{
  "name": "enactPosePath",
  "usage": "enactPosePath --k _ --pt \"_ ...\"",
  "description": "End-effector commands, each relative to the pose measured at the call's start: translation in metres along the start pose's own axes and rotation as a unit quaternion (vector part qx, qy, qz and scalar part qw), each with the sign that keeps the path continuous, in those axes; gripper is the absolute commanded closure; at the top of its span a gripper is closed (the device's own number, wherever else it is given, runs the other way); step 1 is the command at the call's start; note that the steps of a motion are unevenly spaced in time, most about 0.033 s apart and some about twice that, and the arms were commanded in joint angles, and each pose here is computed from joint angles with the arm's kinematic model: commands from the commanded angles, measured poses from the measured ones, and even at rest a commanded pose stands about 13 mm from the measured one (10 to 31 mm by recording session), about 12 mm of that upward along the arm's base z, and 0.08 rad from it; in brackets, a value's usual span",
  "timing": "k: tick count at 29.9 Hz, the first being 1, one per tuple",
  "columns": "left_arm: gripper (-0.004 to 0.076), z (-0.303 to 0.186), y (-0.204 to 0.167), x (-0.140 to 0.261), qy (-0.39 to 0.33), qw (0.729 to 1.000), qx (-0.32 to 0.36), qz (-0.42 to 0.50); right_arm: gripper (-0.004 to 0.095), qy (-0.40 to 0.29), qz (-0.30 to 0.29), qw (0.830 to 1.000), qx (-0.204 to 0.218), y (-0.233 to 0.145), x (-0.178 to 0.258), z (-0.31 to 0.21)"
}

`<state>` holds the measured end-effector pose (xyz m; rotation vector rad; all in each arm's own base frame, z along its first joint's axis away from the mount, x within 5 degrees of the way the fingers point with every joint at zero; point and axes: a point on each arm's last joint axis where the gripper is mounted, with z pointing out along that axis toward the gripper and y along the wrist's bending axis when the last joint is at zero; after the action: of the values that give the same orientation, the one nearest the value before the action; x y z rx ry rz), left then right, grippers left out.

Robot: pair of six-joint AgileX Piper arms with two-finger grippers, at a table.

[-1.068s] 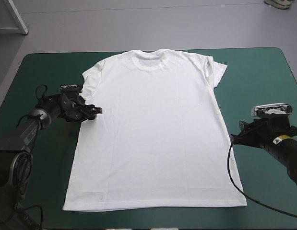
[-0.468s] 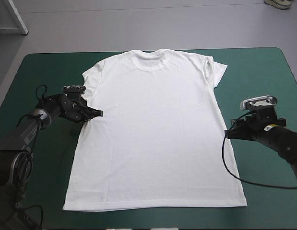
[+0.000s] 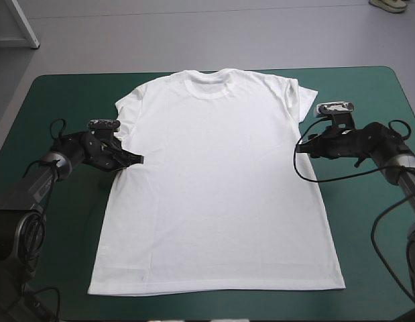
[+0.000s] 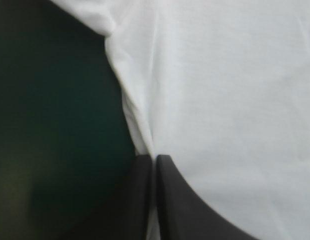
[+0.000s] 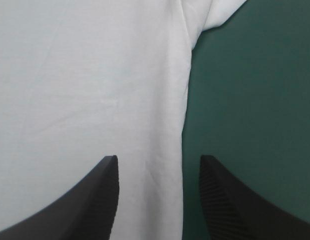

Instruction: Fold the cloth

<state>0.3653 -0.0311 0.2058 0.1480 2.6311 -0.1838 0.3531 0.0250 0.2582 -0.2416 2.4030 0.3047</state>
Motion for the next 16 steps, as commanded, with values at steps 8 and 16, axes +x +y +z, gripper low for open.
enactPosePath --k 8,16 --pt "0.0703 -0.016 -0.003 -0.011 -0.03 1.0 0.004 -0.002 0.0462 0.016 -0.004 1.0 -0.02 -0.001 -0.014 0.032" --pt "0.0703 -0.016 -0.003 -0.011 -0.029 1.0 0.004 -0.001 0.0512 0.074 -0.039 0.996 -0.016 0.004 0.003 0.064"
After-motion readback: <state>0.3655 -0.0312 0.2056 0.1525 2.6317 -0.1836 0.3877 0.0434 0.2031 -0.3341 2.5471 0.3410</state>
